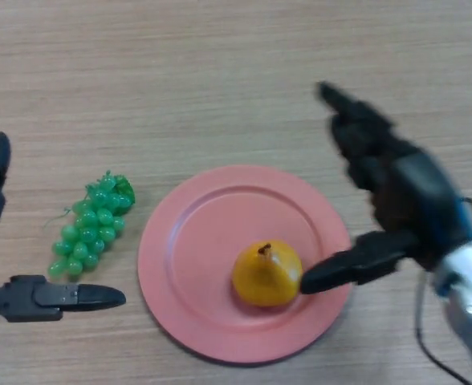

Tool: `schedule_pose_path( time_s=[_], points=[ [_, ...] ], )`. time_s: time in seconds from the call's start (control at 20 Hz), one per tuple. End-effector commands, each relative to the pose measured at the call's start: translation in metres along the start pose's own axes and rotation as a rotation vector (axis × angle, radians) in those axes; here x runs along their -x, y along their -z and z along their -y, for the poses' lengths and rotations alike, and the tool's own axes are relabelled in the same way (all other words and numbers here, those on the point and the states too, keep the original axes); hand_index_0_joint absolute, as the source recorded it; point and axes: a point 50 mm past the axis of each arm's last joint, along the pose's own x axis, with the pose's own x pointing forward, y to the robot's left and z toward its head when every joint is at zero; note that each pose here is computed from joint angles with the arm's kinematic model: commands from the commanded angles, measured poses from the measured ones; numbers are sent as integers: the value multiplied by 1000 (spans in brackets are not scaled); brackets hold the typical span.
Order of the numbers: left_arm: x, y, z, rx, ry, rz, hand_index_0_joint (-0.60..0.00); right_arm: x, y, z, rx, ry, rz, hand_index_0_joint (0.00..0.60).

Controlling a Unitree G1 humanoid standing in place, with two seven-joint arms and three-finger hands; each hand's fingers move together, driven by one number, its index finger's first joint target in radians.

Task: Pick up the yellow pear and place it on the plate

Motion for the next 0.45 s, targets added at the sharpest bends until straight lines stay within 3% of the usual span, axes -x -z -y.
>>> schedule_pose_path(
  time_s=[0.05,0.3,0.45],
  points=[
    [-5,-29,-1,-48,-8,244,0,13,-39,6,-24,14,216,0],
    [-20,-21,4,-76,-48,242,0,35,-39,22,118,33,182,0],
    [-27,-20,7,-85,-25,229,0,38,-40,18,136,-13,170,0]
  ],
)
